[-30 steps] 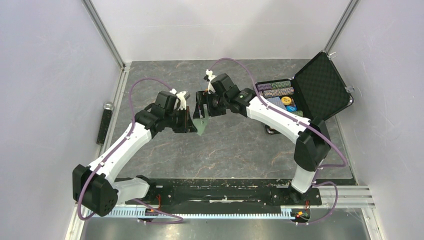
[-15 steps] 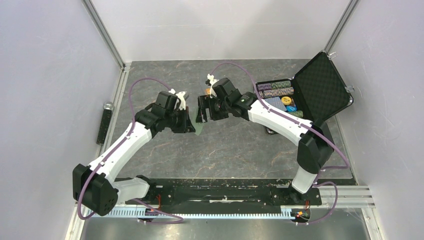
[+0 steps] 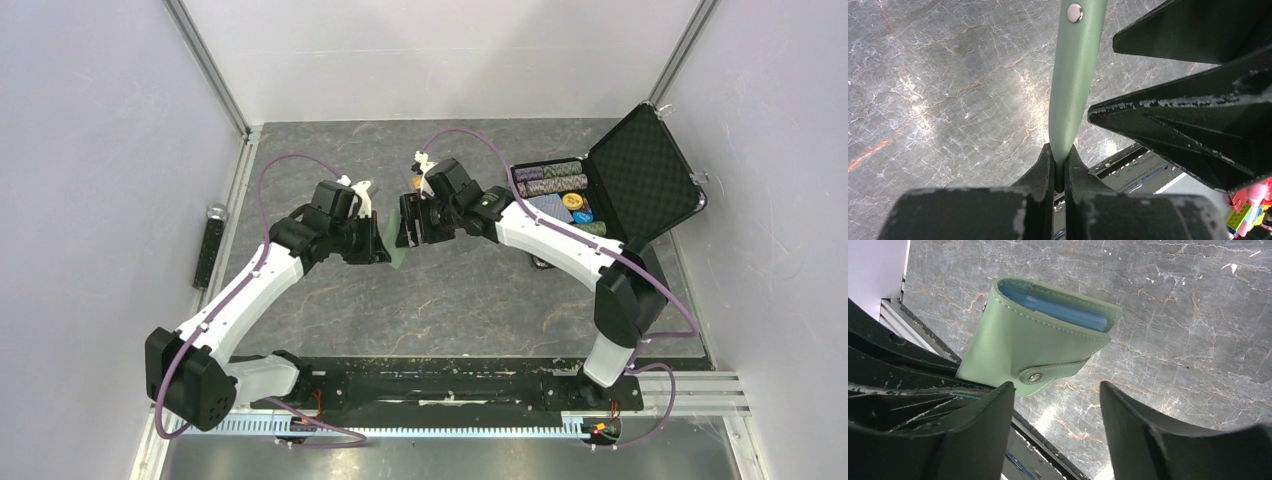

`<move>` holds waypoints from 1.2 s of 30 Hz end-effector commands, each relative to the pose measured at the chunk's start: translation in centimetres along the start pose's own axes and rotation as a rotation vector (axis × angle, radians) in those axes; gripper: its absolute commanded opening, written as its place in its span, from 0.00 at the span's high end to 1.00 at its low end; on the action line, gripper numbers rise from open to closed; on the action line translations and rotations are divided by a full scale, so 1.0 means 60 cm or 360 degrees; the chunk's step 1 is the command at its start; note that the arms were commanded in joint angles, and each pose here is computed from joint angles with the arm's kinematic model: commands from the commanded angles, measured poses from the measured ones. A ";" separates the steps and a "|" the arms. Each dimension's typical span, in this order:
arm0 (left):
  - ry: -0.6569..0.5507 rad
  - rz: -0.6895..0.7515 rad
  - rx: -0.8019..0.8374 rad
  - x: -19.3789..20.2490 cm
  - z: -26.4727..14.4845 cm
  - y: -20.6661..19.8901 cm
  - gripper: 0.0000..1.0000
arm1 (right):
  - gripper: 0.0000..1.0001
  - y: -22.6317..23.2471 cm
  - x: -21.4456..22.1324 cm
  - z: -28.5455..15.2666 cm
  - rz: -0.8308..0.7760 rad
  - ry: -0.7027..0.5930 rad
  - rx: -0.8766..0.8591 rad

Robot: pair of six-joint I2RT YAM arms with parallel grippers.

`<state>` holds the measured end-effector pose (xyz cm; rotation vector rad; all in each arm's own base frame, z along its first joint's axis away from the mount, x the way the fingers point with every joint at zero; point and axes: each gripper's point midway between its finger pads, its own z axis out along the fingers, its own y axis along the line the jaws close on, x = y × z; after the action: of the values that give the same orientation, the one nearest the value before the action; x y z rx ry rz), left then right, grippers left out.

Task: Put the credit cards into the card holder
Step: Open the card holder at the center of the board.

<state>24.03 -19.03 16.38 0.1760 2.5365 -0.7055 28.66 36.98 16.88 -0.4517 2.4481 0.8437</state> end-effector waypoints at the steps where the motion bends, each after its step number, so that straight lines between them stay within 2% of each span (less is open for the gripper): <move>1: -0.0051 0.0038 0.0080 -0.023 -0.011 -0.024 0.98 | 0.38 0.009 -0.035 0.003 -0.0017 -0.0085 0.0006; 10: -0.0044 0.0036 0.0084 -0.021 -0.010 -0.025 0.98 | 0.50 -0.028 -0.024 0.014 -0.0080 -0.0051 0.0225; 20: -0.0070 0.0032 0.0065 -0.025 -0.014 -0.024 0.98 | 0.75 -0.103 -0.004 0.003 -0.0182 0.0037 0.0561; 23: -0.0072 0.0027 0.0069 -0.024 -0.015 -0.024 0.98 | 0.76 -0.126 0.005 -0.006 -0.0147 0.0049 0.0602; 27: -0.0088 0.0016 0.0095 -0.024 -0.013 -0.028 0.98 | 0.76 -0.162 0.013 -0.024 -0.0063 0.0048 0.0619; 32: -0.0075 -0.0023 0.0139 -0.018 -0.004 -0.032 0.98 | 0.70 -0.183 0.014 -0.057 0.0061 0.0000 0.0484; 36: -0.0067 -0.0031 0.0156 -0.016 0.000 -0.034 0.98 | 0.44 -0.166 0.009 -0.082 0.0107 -0.0101 0.0261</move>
<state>24.07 -19.67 16.30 0.1779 2.5325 -0.7459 31.08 24.84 10.64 -0.2601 2.6272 0.4062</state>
